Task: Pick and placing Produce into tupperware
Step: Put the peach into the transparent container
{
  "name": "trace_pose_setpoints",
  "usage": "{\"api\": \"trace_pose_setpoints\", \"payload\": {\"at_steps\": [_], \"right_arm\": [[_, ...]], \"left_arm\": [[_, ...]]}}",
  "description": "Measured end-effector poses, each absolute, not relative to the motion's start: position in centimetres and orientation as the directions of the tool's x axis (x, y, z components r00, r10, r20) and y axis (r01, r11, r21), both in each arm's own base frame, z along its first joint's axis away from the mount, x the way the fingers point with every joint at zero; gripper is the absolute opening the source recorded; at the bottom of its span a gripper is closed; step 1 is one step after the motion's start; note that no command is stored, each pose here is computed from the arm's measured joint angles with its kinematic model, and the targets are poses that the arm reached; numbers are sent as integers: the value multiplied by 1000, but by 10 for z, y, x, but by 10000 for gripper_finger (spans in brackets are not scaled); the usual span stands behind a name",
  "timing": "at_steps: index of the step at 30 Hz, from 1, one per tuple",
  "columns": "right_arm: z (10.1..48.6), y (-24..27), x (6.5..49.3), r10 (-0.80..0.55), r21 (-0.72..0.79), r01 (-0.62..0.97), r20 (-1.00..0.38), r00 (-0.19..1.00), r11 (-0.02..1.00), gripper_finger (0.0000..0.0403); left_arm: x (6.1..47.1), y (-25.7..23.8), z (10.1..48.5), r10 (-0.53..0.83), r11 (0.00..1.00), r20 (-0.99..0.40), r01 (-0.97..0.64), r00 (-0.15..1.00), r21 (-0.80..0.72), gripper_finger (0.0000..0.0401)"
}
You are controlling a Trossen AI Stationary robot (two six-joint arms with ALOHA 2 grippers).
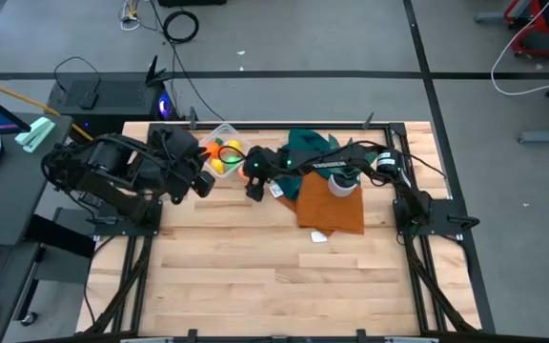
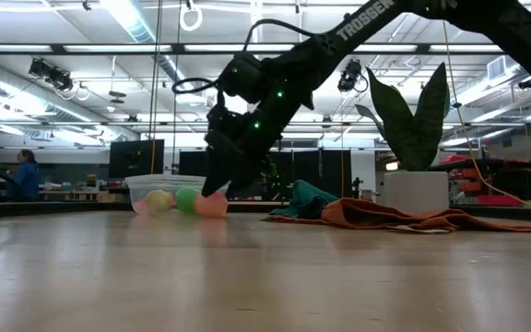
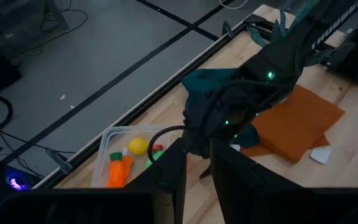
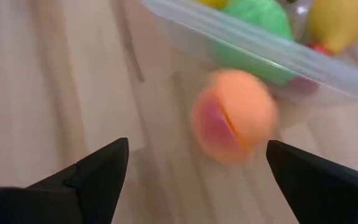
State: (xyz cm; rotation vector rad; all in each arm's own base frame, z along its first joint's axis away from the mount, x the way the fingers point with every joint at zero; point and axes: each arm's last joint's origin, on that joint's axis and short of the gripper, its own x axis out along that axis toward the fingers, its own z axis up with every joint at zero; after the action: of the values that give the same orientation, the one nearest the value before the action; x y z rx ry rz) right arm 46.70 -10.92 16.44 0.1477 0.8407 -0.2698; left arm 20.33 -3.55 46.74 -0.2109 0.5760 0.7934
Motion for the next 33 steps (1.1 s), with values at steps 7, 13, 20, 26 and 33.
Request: {"api": "trace_pose_setpoints", "payload": {"at_steps": [7, 13, 20, 26, 33], "right_arm": [[165, -116, 466, -273, -64, 340, -740, 615, 938, 346], [166, -115, 467, -253, -46, 326, -735, 629, 944, 344], [168, -117, 469, -248, -33, 323, -715, 654, 946, 348], [166, -118, 471, -241, -11, 329, -705, 667, 944, 348], [157, -118, 473, -236, 28, 361, -710, 664, 932, 348]], "left_arm": [[203, -35, 467, 606, 705, -567, -707, 558, 58, 80], [203, -35, 467, 605, 706, -568, -705, 558, 60, 78], [203, -36, 467, 595, 712, -576, -700, 560, 55, 82], [203, -36, 467, 592, 714, -578, -699, 561, 52, 78], [203, -36, 467, 592, 713, -578, -699, 562, 51, 83]]}}
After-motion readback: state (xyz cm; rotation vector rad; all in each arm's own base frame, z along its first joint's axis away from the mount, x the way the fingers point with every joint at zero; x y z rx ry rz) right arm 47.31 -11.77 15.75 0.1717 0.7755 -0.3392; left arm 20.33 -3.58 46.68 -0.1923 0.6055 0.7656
